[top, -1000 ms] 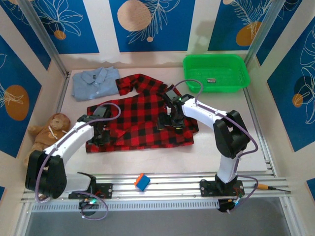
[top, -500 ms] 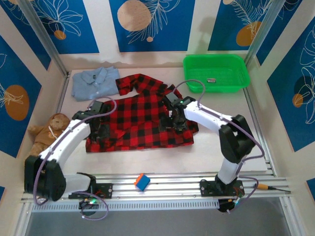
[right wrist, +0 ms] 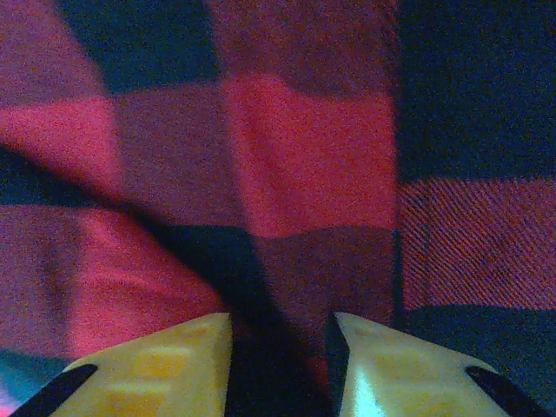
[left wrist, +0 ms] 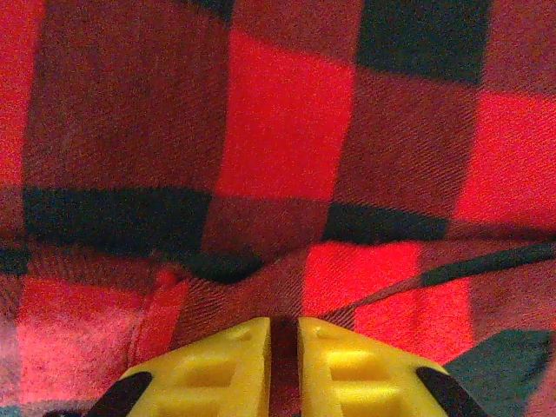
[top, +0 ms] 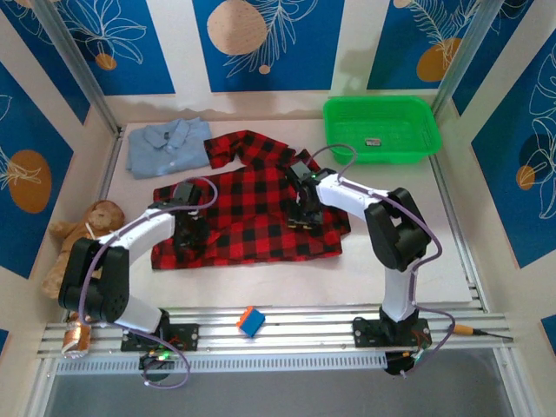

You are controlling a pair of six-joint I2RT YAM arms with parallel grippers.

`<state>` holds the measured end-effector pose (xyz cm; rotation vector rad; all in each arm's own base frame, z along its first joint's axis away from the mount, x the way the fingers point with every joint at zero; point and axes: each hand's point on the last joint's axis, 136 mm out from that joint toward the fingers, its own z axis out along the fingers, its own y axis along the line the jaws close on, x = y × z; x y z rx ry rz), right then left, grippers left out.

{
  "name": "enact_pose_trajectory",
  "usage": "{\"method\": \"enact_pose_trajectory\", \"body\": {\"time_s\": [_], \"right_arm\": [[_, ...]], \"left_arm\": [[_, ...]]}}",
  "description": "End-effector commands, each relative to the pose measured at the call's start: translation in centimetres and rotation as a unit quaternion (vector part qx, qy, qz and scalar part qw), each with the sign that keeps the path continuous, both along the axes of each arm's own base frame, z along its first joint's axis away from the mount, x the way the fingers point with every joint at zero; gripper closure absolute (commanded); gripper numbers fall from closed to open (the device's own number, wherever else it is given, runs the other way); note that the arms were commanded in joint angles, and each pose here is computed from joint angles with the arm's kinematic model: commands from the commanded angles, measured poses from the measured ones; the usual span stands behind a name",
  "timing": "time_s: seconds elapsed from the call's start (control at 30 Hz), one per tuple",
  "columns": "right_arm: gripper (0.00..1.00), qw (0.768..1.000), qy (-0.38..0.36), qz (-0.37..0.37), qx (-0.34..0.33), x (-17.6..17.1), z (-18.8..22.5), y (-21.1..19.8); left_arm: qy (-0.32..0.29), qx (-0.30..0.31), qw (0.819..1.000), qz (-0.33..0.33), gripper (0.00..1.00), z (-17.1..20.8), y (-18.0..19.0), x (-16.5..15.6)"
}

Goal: Fold and stack the long sleeve shirts

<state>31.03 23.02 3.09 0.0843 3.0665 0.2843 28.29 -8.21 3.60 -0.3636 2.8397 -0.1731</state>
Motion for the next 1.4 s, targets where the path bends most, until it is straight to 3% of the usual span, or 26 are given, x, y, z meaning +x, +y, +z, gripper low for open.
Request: {"method": "enact_pose_trajectory", "body": {"time_s": [0.0,0.4,0.6,0.77,0.87,0.97,1.13,1.37], "right_arm": [[0.65,0.998,0.015,-0.053,-0.026,-1.3,-1.2,-1.8],[0.65,0.991,0.042,-0.090,-0.088,-8.8,-2.4,-5.7],[0.62,0.991,0.013,-0.096,-0.088,-9.3,0.1,-6.8],[0.38,0.993,-0.117,-0.018,-0.012,-2.5,8.9,-4.3],[0.28,0.981,-0.184,0.061,0.032,3.1,13.8,-2.5],[0.28,0.968,-0.217,0.123,0.017,9.3,16.1,-1.6],[0.29,0.961,-0.215,0.175,-0.011,17.5,13.4,-0.5],[0.29,0.952,-0.235,0.196,-0.016,24.2,8.7,1.9]], "left_arm": [[-0.012,0.000,1.000,0.026,0.83,-0.9,0.7,-0.4],[0.019,-0.067,0.996,0.048,0.76,-3.2,0.2,-7.0],[-0.024,-0.105,0.993,0.043,0.64,0.3,-0.6,-7.1],[-0.117,-0.125,0.985,0.000,0.27,8.3,-1.8,-3.6],[-0.156,-0.168,0.971,-0.068,0.15,12.2,-4.8,-0.4],[-0.166,-0.181,0.961,-0.125,0.14,13.6,-6.9,2.6],[-0.199,-0.202,0.943,-0.176,0.13,15.0,-9.2,5.8],[-0.179,-0.201,0.942,-0.198,0.12,14.0,-9.4,5.1]]}}
